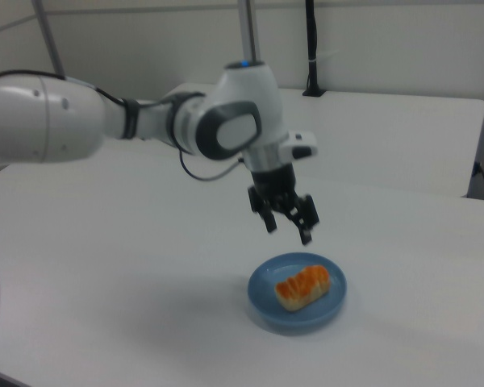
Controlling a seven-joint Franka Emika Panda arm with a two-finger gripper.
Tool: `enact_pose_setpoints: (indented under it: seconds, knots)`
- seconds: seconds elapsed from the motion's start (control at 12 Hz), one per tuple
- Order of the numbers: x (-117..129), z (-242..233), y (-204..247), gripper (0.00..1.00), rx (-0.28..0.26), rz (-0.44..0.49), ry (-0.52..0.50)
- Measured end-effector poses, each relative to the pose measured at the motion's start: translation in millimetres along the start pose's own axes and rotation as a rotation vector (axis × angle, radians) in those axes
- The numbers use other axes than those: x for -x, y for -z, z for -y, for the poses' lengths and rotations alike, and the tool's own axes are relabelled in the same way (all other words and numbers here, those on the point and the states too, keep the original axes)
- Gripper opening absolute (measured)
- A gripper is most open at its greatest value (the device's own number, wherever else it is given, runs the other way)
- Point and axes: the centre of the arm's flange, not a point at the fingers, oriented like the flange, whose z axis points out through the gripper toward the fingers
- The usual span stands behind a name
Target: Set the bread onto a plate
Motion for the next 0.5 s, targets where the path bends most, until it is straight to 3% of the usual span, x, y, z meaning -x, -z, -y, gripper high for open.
enact_pose_setpoints:
  seconds: [0.25,0.5]
  knots:
    - [18,26,92,1.0,-0.074,-0.041,0.003]
    - [41,94,149,1.0,-0.139,-0.025,0.057]
